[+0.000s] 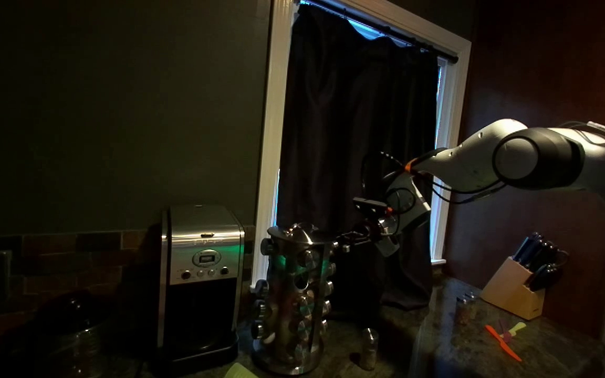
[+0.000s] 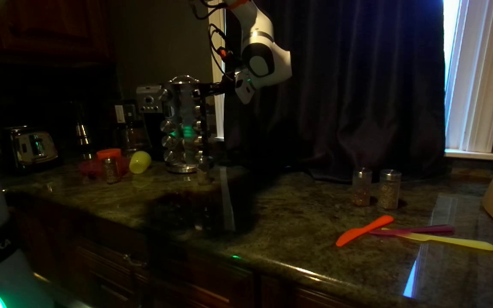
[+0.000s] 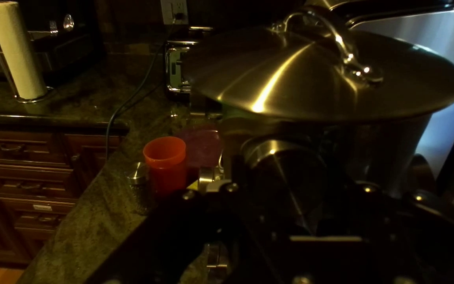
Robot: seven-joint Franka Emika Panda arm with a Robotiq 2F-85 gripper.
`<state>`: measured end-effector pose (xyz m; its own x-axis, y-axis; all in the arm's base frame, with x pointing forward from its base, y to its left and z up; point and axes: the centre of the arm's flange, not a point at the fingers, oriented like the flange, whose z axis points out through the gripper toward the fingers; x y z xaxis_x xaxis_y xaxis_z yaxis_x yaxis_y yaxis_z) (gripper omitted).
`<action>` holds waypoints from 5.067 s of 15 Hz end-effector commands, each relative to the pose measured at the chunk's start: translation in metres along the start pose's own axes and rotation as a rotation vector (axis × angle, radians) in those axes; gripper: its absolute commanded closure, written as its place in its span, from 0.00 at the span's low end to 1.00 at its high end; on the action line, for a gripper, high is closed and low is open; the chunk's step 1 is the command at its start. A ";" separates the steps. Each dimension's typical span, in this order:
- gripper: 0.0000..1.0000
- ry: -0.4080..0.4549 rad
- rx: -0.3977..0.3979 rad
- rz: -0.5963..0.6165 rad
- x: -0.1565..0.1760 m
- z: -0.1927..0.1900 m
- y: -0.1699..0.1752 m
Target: Move the seasoning rack to the right, remove one container from the rack and put it next to the other containers on the right
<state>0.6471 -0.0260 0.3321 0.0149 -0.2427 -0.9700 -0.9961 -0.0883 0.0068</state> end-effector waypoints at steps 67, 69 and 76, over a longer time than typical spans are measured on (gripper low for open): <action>0.76 -0.092 0.030 0.054 -0.003 -0.047 0.062; 0.76 -0.114 0.011 0.046 -0.001 -0.051 0.062; 0.76 -0.102 0.038 0.044 -0.002 -0.045 0.067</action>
<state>0.5952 -0.0776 0.3247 -0.0388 -0.1761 -0.9836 -0.9947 -0.0870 0.0548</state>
